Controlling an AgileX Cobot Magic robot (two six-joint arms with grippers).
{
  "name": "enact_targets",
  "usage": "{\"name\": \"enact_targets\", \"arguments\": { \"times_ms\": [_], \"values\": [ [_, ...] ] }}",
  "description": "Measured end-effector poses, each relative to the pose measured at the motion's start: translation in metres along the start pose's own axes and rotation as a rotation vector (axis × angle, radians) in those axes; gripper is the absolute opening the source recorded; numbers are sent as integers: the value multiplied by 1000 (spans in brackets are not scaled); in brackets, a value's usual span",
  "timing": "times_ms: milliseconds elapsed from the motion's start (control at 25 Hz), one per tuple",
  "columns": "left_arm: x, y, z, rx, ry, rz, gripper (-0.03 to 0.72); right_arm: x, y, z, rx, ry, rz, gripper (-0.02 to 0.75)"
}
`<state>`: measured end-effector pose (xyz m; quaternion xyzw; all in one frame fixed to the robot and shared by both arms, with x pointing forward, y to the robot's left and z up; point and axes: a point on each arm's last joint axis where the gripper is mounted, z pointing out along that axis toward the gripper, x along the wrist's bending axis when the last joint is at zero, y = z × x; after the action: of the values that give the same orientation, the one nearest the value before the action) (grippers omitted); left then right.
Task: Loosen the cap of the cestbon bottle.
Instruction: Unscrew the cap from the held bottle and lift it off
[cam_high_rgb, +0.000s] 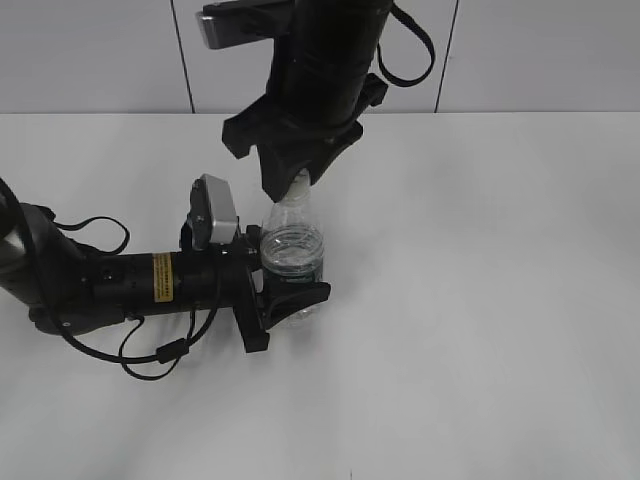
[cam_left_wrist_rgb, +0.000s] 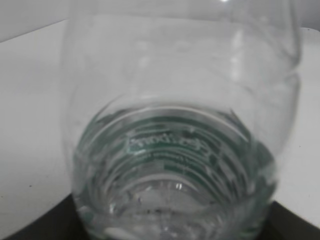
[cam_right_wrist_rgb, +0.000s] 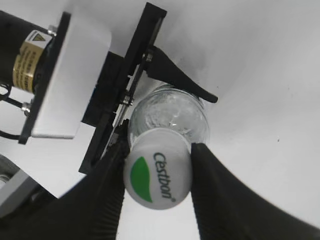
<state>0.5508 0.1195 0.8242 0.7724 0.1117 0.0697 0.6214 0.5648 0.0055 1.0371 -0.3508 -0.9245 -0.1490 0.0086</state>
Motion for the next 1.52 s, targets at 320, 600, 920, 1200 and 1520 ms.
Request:
{"name": "enact_targets", "arguments": {
  "times_ms": [320,600,920,1200,1520],
  "values": [
    [0,0,0,0,-1,0,412,0,0,0,0,1,-234,303],
    [-1,0,0,2,-6,2,412,1,0,0,-5,11,-511,303],
    [0,0,0,2,-7,4,412,1,0,0,-9,13,-767,300],
    [0,0,0,2,-7,4,412,1,0,0,-11,12,-967,300],
    [0,0,0,2,-7,4,412,1,0,0,-12,11,-1103,300]
  ]
}}
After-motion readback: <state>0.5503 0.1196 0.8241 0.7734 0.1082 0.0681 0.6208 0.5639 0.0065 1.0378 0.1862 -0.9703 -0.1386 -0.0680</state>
